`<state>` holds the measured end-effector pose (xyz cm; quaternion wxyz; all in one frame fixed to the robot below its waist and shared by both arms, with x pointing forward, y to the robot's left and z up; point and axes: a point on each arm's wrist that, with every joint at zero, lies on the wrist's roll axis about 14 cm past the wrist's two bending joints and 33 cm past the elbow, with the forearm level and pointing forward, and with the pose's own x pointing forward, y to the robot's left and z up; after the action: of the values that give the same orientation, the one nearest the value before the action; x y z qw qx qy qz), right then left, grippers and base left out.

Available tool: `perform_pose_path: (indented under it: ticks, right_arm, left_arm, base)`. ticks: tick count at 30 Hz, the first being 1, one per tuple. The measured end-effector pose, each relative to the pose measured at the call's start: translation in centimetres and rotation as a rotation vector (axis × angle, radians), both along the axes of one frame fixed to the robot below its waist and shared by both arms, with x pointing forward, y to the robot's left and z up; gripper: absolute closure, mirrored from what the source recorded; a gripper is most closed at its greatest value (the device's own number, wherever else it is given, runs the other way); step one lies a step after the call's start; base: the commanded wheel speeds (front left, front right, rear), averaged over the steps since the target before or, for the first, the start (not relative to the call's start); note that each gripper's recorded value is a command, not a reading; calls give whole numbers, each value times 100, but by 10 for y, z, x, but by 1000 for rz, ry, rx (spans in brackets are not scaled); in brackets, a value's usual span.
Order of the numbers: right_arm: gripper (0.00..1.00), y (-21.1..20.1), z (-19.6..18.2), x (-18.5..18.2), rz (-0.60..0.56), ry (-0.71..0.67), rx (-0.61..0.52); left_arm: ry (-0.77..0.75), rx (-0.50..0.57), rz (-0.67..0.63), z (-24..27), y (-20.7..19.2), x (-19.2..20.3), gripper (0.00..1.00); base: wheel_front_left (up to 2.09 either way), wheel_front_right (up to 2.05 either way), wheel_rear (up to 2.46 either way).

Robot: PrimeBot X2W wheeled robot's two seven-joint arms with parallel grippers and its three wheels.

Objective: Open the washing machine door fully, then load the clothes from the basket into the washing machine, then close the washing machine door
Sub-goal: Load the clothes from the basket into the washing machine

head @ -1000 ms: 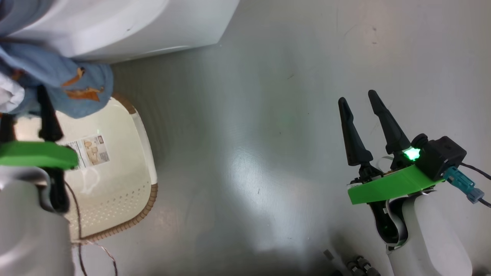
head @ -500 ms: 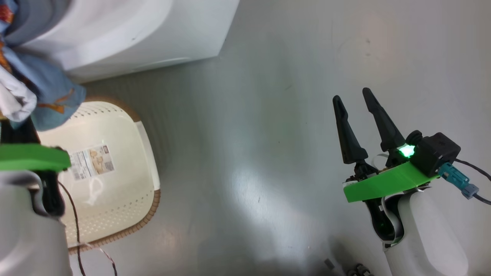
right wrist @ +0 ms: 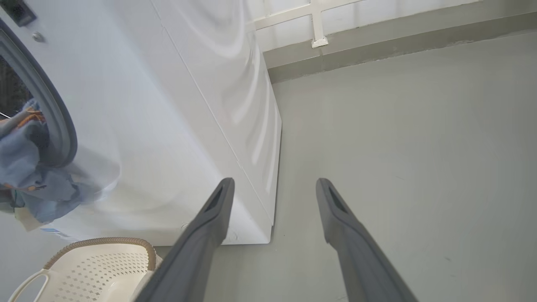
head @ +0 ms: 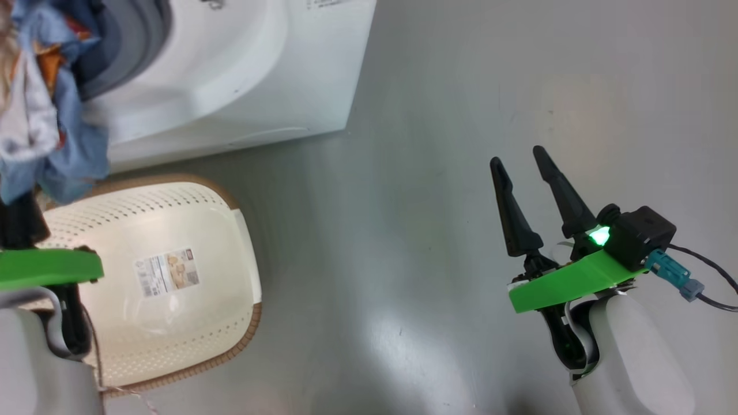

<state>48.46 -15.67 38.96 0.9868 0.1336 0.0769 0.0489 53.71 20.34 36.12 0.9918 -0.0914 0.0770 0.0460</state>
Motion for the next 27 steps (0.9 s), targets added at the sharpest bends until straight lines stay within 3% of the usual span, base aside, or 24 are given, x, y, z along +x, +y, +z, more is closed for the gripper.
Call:
perform_pose_path:
  ticks: [7,14,27]
  right_arm:
    - [0,5,10,-4,11,-16,11]
    - [0,-3,8,-9,-13,-3,16]
    - [0,-13,-10,-12,-46,41,27]
  left_arm:
    - [-114,75,-41,44,-2,14,100]
    - [-231,122,-120,82,-18,56,100]
    - [-195,88,-152,71,-27,113,100]
  base:
    - [0,0,0]
    - [0,0,0]
    - [0,0,0]
